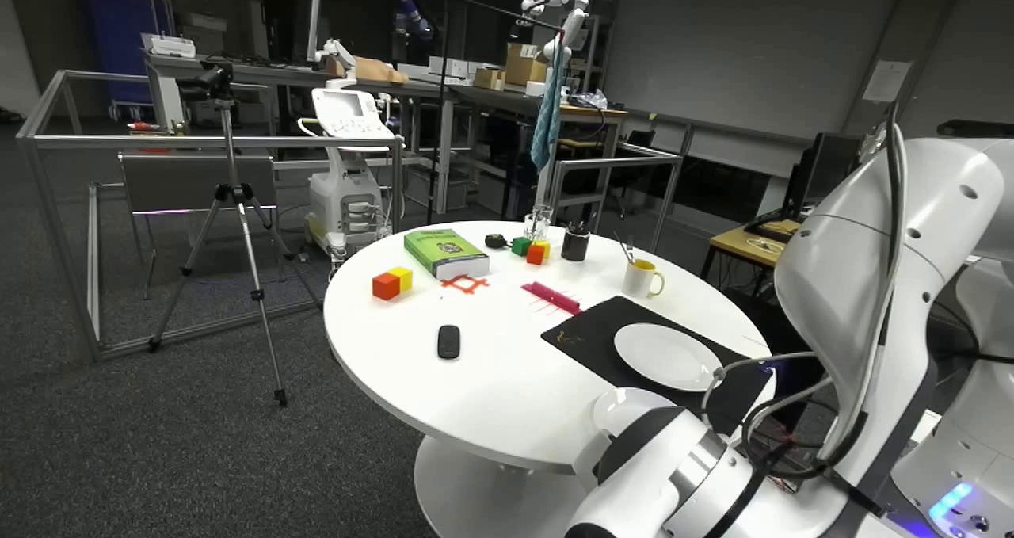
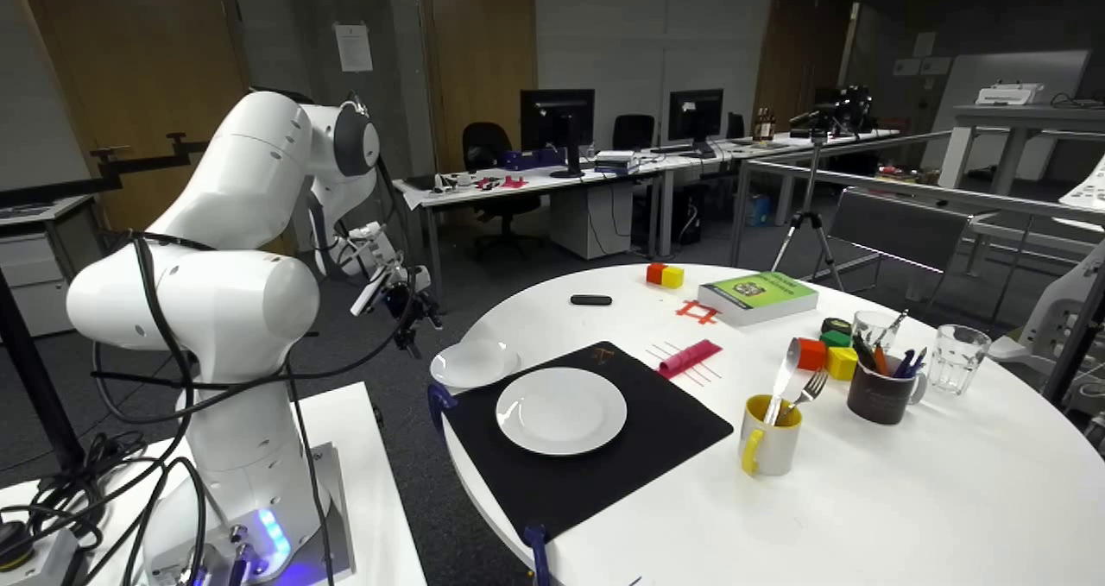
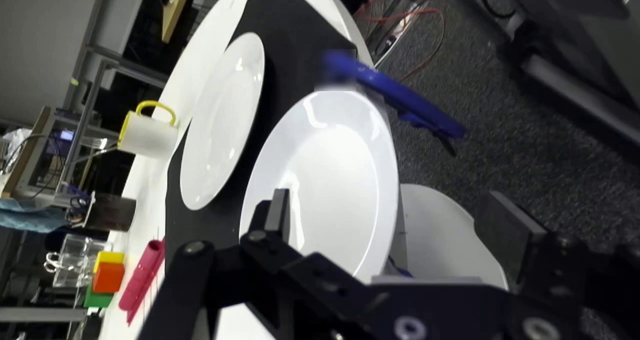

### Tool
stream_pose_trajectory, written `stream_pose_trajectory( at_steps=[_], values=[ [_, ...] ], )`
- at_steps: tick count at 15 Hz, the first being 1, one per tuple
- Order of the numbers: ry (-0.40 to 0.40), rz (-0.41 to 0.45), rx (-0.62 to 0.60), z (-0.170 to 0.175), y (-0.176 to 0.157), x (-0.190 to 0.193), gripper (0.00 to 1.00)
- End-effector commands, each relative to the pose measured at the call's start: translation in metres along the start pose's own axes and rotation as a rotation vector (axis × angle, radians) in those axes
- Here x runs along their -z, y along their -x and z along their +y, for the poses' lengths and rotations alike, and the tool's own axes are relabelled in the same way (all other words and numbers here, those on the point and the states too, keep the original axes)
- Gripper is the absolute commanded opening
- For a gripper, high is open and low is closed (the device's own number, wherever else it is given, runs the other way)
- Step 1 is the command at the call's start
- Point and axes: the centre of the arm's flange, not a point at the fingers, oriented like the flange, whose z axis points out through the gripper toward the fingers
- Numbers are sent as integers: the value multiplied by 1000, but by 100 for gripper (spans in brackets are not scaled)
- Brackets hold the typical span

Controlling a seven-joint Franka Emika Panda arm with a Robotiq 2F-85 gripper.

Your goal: Pick up the smaller white plate and put it on the other white plate

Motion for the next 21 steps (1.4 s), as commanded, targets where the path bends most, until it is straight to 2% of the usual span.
stream_pose_trajectory(
  at_steps=[1,4,10,14,21],
  values=[
    [7,-148,-8,5,19,7,100],
    [32,-220,15,3,30,-2,100],
    [64,-186,9,-1,41,-32,100],
    [120,-131,-6,-5,45,-50,100],
    [174,49,-43,-4,33,-69,100]
  ],
)
